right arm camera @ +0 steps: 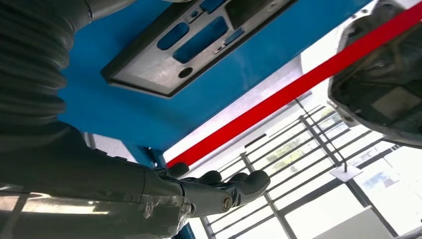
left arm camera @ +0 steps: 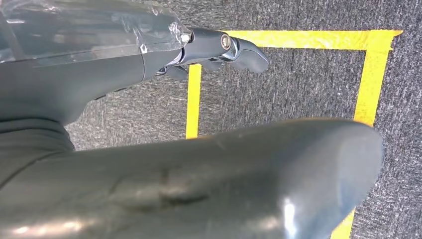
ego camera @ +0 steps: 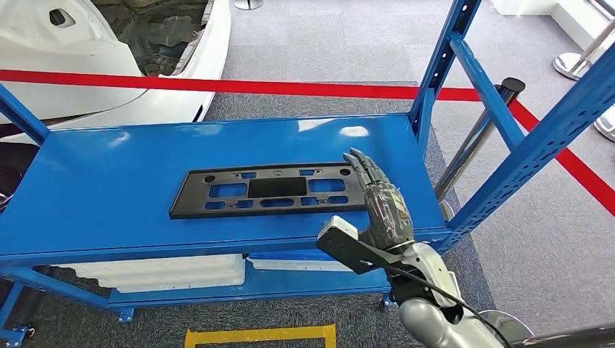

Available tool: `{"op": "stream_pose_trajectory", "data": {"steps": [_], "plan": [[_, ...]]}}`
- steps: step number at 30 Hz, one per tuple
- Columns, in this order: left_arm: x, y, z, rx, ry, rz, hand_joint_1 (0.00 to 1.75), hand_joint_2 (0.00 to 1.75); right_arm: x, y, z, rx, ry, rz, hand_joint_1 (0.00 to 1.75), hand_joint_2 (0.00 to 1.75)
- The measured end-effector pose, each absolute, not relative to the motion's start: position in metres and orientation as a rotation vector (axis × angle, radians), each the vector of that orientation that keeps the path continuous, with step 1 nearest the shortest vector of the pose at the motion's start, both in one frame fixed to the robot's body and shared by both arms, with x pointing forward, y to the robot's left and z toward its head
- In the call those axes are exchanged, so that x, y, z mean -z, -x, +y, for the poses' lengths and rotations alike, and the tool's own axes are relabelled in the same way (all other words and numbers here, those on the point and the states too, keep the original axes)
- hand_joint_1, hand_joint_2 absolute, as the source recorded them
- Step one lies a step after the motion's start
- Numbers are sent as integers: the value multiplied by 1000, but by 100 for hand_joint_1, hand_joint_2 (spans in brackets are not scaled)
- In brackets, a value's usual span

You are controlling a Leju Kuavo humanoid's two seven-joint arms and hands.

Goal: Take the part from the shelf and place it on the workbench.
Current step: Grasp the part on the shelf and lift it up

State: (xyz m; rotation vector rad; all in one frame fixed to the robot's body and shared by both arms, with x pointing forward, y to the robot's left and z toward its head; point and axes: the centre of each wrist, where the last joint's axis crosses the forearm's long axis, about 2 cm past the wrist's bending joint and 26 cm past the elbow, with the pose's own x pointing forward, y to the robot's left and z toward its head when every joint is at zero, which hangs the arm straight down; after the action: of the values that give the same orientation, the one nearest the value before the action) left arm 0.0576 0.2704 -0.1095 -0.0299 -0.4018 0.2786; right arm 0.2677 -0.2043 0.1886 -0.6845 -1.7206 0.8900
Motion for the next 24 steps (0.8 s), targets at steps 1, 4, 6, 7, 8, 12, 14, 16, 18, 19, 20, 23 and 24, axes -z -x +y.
{"op": "stream_pose_trajectory", "data": {"steps": [1,4,6,7,8,12,14,16,18,19,20,23,24], "plan": [[110,-58,270,-278,30,-401,0,0,-187,-268,-204,-911,712,-1704,0,175],[109,-58,270,-277,31,-400,0,0,-184,-270,-203,-968,784,-1650,0,175],[109,-58,270,-276,31,-399,0,0,-182,-272,-203,-1000,835,-1609,0,175],[109,-58,270,-275,31,-397,0,0,-182,-274,-204,-1011,860,-1587,0,175],[109,-58,270,-274,32,-396,0,0,-181,-276,-204,-1021,885,-1565,0,175],[109,-58,270,-266,33,-391,0,0,-177,-288,-208,-1060,994,-1483,0,175],[109,-58,270,-264,33,-390,0,0,-176,-296,-211,-1085,1043,-1441,0,175],[109,-58,270,-262,33,-390,0,0,-175,-303,-213,-1111,1069,-1402,0,175],[109,-58,270,-261,33,-390,0,0,-174,-308,-215,-1134,1073,-1371,0,175],[109,-58,270,-261,33,-390,0,0,-174,-310,-216,-1144,1070,-1357,0,175],[109,-59,270,-260,33,-390,0,0,-173,-312,-217,-1154,1061,-1343,0,175],[109,-59,270,-255,35,-391,0,0,-170,-316,-219,-1181,1022,-1311,0,175],[109,-59,270,-254,36,-391,0,0,-168,-317,-220,-1186,1007,-1304,0,175]]}}
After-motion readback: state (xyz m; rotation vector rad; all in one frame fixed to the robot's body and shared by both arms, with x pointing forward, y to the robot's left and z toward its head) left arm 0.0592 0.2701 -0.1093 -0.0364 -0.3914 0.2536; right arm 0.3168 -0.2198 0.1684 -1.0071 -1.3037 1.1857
